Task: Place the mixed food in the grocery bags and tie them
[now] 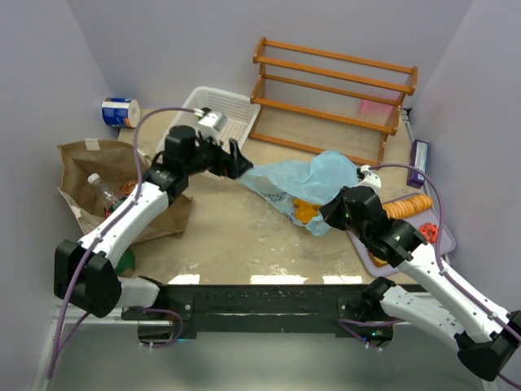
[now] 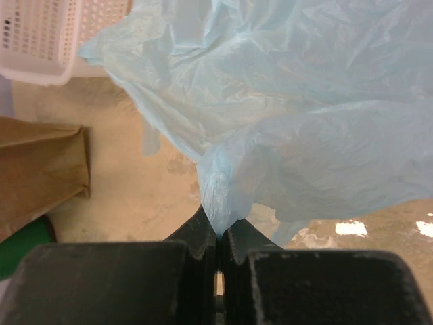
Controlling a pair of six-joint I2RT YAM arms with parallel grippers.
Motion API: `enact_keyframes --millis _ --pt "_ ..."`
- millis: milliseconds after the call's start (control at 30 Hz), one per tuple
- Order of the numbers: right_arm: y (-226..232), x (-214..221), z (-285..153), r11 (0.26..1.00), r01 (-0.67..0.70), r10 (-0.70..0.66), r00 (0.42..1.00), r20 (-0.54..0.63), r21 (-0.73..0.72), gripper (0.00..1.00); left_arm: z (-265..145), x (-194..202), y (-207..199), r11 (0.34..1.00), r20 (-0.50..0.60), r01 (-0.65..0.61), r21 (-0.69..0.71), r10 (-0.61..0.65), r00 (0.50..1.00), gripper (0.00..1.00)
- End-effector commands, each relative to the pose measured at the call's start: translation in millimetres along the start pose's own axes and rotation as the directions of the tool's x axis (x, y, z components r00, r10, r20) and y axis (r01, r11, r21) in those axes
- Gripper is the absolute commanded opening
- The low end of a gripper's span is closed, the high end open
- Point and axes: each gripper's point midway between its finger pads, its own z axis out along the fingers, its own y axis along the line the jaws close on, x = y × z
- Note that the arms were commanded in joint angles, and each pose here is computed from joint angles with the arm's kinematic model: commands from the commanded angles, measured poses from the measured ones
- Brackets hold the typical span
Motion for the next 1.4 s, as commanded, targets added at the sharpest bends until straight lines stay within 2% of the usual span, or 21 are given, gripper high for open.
enact_keyframes --millis 0,33,100,167,200,233,300,367,400,433,500,533,700,800,967,1100,1267,1367 --pt "-15.4 -18.2 -11.0 0.997 0.02 -0.026 0.997 0.072 0.081 0.0 -22.5 -64.6 95.1 0.94 0.169 0.135 -0.314 -0.084 0.982 0.94" --pt "-15.6 -18.3 -11.4 0.996 0.022 -0.028 0.997 0.073 0.083 0.0 -11.1 -60.5 116.7 0.921 0.166 0.166 -0.352 -0.113 0.98 0.94" --pt "-15.0 -17.1 -9.7 0.996 0.01 -0.015 0.998 0.067 0.085 0.0 -5.8 -85.0 146.6 0.882 0.223 0.181 -0.434 -0.089 0.971 0.94" --pt "-12.5 -16.0 -8.0 0.997 -0.005 0.0 0.998 0.064 0.078 0.0 17.3 -73.6 185.6 0.832 0.185 0.186 -0.523 -0.103 0.977 0.93" --pt "-12.4 -14.3 -6.9 0.997 -0.013 0.009 0.998 0.058 0.078 0.0 21.4 -92.8 193.8 0.822 0.207 0.178 -0.541 -0.076 0.975 0.93" --pt "-10.8 -14.3 -5.7 0.997 -0.018 0.014 0.998 0.058 0.073 0.0 37.8 -76.0 219.0 0.794 0.176 0.19 -0.578 -0.106 0.979 0.93" --pt "-9.5 -13.1 -4.2 0.997 -0.026 0.022 0.998 0.054 0.068 0.0 54.2 -75.3 254.3 0.739 0.192 0.224 -0.636 -0.13 0.973 0.93" --pt "-6.5 -12.0 -2.1 0.998 -0.026 0.024 0.999 0.047 0.06 0.0 63.9 -73.9 273.4 0.702 0.193 0.228 -0.674 -0.131 0.972 0.93" --pt "-5.7 -11.3 -1.1 0.998 -0.027 0.025 0.999 0.044 0.06 0.0 68.0 -86.9 277.8 0.698 0.221 0.241 -0.674 -0.121 0.968 0.94" --pt "-4.5 -10.1 0.2 0.998 -0.027 0.025 0.999 0.035 0.058 0.0 79.1 -71.6 292.7 0.682 0.204 0.247 -0.689 -0.145 0.968 0.94" --pt "-3.4 -7.5 4.6 0.998 -0.022 0.02 1.0 0.022 0.066 0.0 83.4 -77.2 306.9 0.664 0.246 0.291 -0.688 -0.164 0.955 0.95" --pt "-1.8 -6.9 6.1 0.998 -0.02 0.019 1.0 0.017 0.062 0.0 90.1 -65.8 317.9 0.653 0.245 0.307 -0.693 -0.188 0.951 0.95" --pt "6.7 2.1 18.6 0.998 -0.009 0.011 0.999 -0.032 0.055 0.0 95.3 -72.3 344.3 0.645 0.38 0.451 -0.617 -0.258 0.888 0.96" --pt "13.2 6.4 28.7 0.999 -0.008 0.01 0.999 -0.053 0.044 0.0 104.3 -66.1 359.0 0.633 0.408 0.495 -0.595 -0.293 0.865 0.96" --pt "23.3 11.2 37.5 0.999 0.008 -0.005 0.996 -0.094 0.033 0.0 111.7 -66.9 381.2 0.617 0.436 0.527 -0.585 -0.309 0.845 0.96" --pt "24.2 13.7 42.2 0.999 0.019 -0.016 0.995 -0.103 0.034 0.0 119.5 -53.2 395.2 0.602 0.442 0.554 -0.576 -0.341 0.83 0.96" --pt "24.5 15.0 44.8 0.999 0.027 -0.023 0.994 -0.109 0.032 0.0 122.8 -65.4 405.1 0.613 0.497 0.571 -0.546 -0.311 0.81 0.96" --pt "25.7 17.9 46.1 0.999 0.029 -0.026 0.992 -0.121 0.024 0.0 121.1 -67.8 410.9 0.596 0.528 0.585 -0.549 -0.295 0.796 0.95"
